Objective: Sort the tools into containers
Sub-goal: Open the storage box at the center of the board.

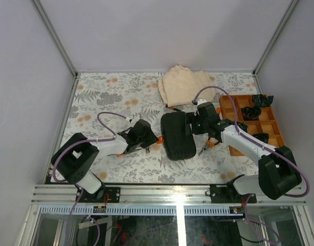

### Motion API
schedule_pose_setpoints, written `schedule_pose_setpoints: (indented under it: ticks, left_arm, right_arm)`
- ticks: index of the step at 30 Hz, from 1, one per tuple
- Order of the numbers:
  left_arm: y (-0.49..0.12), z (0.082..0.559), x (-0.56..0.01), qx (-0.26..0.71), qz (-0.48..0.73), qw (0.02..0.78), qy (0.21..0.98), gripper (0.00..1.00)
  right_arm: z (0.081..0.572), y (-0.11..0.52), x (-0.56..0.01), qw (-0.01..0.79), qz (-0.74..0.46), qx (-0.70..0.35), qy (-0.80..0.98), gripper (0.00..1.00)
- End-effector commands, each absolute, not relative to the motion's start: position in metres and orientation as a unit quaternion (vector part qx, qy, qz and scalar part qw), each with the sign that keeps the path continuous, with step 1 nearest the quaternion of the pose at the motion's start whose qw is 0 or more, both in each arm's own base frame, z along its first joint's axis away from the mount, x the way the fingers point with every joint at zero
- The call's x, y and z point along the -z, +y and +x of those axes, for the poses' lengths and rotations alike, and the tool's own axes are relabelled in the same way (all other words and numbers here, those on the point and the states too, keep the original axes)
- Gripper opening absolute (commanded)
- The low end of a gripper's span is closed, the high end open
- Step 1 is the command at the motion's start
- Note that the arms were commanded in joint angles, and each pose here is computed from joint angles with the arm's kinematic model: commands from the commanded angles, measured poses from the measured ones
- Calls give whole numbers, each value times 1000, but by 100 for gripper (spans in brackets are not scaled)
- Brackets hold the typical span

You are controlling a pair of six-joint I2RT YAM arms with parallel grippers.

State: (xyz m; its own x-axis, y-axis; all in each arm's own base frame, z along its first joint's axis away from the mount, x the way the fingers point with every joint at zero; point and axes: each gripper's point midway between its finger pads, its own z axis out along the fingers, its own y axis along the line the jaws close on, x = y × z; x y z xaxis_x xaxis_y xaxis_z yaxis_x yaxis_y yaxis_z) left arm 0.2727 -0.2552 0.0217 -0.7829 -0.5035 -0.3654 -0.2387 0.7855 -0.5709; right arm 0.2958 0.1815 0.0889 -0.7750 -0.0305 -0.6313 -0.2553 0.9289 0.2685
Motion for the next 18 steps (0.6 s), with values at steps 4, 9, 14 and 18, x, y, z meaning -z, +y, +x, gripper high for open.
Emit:
schedule_pose_setpoints:
  ticks: [4,9,14,18]
  left_arm:
    - [-244,266,-31,245,-181,264,915,38]
    - [-239,262,-54,245,-162,276,915,43]
    - [-230,249,-62,248,-153,277,916,47]
    - [-227,236,-65,260,-143,269,916,49]
  right_arm:
    - [286,186,-139,384,-94,-138,908,83]
    - [267,178,-159,389,-85,-144,906,86]
    - [244,172,-178,382,-78,-149,909,87]
    - [229,178,-196,394,-69,-146,905,87]
